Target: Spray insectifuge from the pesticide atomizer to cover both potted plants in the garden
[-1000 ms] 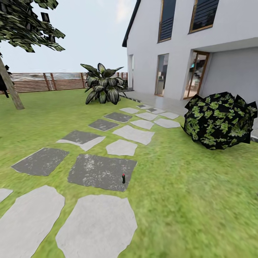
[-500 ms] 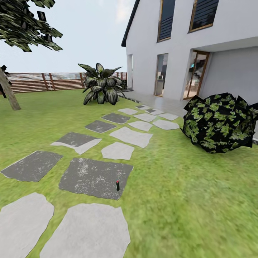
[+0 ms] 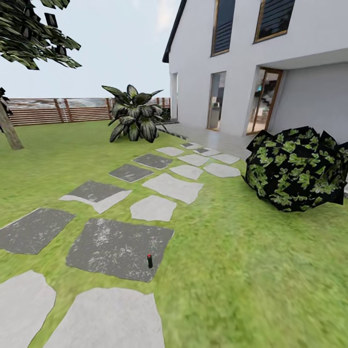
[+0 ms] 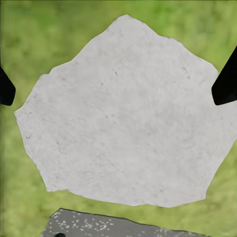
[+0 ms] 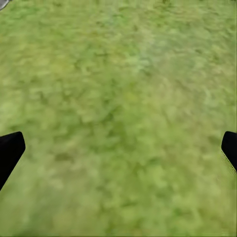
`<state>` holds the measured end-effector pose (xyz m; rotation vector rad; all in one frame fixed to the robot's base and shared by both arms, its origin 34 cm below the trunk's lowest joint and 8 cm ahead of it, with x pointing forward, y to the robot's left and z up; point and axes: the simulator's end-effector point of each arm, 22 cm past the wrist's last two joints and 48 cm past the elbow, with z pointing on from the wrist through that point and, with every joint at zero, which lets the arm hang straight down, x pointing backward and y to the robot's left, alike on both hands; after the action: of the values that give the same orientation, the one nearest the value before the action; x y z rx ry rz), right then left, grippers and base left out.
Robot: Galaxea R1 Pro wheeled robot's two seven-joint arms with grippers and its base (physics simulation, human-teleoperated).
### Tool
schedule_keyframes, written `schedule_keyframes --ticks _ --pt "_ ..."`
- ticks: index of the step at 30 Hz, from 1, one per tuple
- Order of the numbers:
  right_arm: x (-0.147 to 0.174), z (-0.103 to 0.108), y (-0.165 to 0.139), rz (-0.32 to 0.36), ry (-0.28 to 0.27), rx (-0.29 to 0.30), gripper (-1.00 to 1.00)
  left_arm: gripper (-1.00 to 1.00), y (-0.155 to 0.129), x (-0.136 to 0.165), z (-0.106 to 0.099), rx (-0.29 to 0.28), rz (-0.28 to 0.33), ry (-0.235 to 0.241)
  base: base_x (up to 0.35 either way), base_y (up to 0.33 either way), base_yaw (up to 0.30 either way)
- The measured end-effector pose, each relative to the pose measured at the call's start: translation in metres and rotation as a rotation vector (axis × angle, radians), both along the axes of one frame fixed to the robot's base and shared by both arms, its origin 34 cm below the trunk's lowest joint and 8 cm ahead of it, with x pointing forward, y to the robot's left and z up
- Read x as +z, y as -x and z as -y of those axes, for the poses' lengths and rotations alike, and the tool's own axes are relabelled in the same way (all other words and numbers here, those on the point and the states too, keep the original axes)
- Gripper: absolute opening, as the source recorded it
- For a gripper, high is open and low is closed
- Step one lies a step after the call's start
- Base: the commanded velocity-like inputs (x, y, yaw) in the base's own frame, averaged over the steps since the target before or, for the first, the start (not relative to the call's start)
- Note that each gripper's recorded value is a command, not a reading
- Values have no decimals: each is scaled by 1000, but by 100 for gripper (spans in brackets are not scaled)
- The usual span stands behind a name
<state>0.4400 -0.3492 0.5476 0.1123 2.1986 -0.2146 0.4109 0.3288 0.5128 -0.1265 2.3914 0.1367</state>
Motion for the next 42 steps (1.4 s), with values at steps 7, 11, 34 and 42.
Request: schedule_keyframes --ticks 7,11,34,42 --pt "0 0 0 0 0 0 100 100 0 0 0 0 0 0 282 -199 0" --pt "0 0 0 0 1 -1 100 100 0 0 0 0 1 1 280 -201 0" --pt "1 -2 -2 5 -3 -3 100 100 0 0 1 0 1 1 260 -217 0" --pt "1 -2 -1 4 -4 -6 100 100 -1 0 1 0 1 1 236 -233 0"
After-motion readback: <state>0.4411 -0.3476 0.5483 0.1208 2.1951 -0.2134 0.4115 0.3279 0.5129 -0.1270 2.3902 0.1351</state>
